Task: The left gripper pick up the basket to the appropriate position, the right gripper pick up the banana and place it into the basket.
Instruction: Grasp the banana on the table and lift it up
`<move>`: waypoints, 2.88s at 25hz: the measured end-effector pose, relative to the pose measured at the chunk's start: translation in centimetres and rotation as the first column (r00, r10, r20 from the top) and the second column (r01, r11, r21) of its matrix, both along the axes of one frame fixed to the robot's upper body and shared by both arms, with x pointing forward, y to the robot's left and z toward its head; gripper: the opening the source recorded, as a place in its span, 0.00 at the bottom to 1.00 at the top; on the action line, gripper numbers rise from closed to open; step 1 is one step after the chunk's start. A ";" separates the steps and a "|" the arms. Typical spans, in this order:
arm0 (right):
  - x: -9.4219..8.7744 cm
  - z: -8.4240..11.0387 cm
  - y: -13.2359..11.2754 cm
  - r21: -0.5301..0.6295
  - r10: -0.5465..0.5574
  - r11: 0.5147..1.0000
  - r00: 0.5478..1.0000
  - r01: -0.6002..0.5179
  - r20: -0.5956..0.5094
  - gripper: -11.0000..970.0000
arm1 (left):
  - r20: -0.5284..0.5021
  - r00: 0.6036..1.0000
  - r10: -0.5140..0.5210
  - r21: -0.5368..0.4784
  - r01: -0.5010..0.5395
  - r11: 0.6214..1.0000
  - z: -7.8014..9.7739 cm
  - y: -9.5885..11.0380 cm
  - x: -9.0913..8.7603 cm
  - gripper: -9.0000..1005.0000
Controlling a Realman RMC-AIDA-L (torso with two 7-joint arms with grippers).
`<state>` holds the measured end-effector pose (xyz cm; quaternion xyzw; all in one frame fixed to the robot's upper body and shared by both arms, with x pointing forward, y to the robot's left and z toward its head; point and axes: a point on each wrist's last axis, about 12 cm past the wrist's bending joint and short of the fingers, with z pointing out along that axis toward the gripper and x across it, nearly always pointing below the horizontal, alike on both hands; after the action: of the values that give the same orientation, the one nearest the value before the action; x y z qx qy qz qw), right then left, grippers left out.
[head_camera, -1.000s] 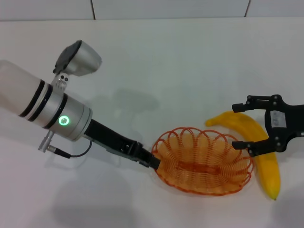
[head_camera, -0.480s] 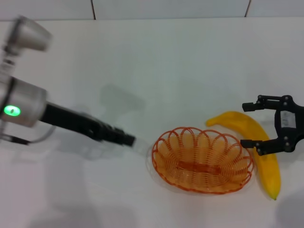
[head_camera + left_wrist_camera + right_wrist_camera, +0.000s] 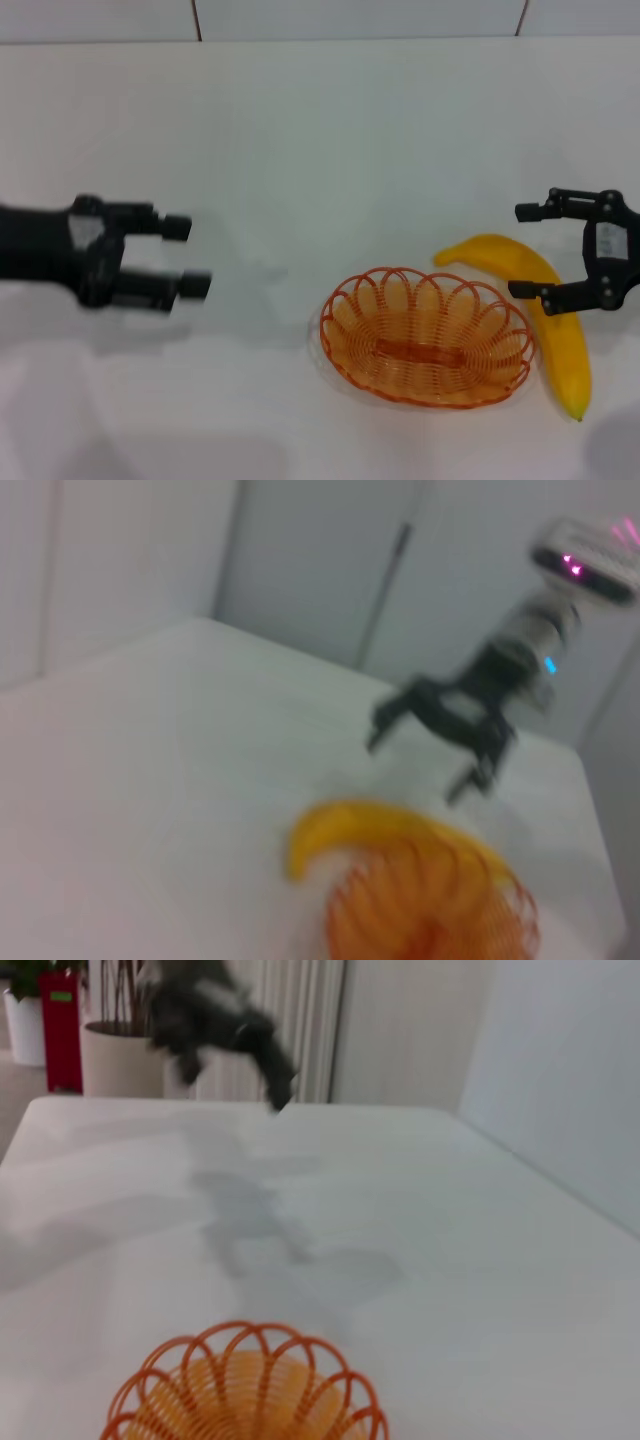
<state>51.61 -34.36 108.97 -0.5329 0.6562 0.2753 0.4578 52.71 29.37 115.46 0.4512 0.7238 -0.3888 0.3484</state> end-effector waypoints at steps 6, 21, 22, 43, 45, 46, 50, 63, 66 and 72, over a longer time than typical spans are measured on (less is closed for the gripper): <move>-0.4 0.3 -0.5 0.053 -0.044 0.998 0.998 0.042 0.035 0.90 | 0.053 0.983 -0.175 0.104 0.169 0.980 -4.8 1.0 -1.9 0.78; -0.9 5.4 -4.1 -0.098 -0.234 0.969 0.971 0.228 -0.056 0.90 | 0.157 0.984 -0.087 0.059 0.079 0.995 -7.8 1.3 -1.8 0.86; -0.9 6.1 -4.2 -0.120 -0.235 0.967 0.969 0.226 -0.073 0.90 | 0.161 0.983 -0.089 0.058 0.081 0.995 -7.7 1.2 -1.7 0.86; 4.6 5.3 1.8 -0.387 -0.226 0.919 0.906 0.075 -0.359 0.90 | 0.181 0.980 -0.077 0.025 0.074 0.997 -7.2 0.7 -1.0 0.86; 4.7 4.9 1.9 -0.396 -0.234 0.915 0.900 0.076 -0.368 0.90 | 0.181 0.980 -0.079 0.024 0.075 0.997 -7.2 0.6 -0.9 0.86; 4.7 4.8 2.0 -0.398 -0.236 0.914 0.897 0.074 -0.374 0.90 | 0.182 0.980 -0.079 0.023 0.076 0.997 -7.2 0.6 -0.9 0.86; 4.8 4.7 2.1 -0.404 -0.244 0.912 0.891 0.076 -0.383 0.90 | 0.183 0.980 -0.078 0.024 0.075 0.997 -7.2 0.6 -0.9 0.86; 4.7 2.5 2.2 -0.412 -0.303 0.904 0.851 0.114 -0.429 0.90 | 0.171 0.985 -0.035 0.011 0.034 0.999 -7.6 1.1 -1.1 0.86; 4.7 2.1 2.1 -0.421 -0.318 0.899 0.843 0.122 -0.434 0.90 | 0.170 0.985 -0.034 0.011 0.033 0.999 -7.6 1.1 -1.1 0.86; 4.9 1.6 1.8 -0.448 -0.361 0.881 0.829 0.153 -0.426 0.90 | 0.165 0.986 -0.033 0.009 0.031 0.999 -7.6 1.1 -1.1 0.86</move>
<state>56.47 -32.57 110.57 -0.4293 0.8604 0.1992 0.1892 51.63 30.47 107.88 0.4947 0.6863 -0.3532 0.3995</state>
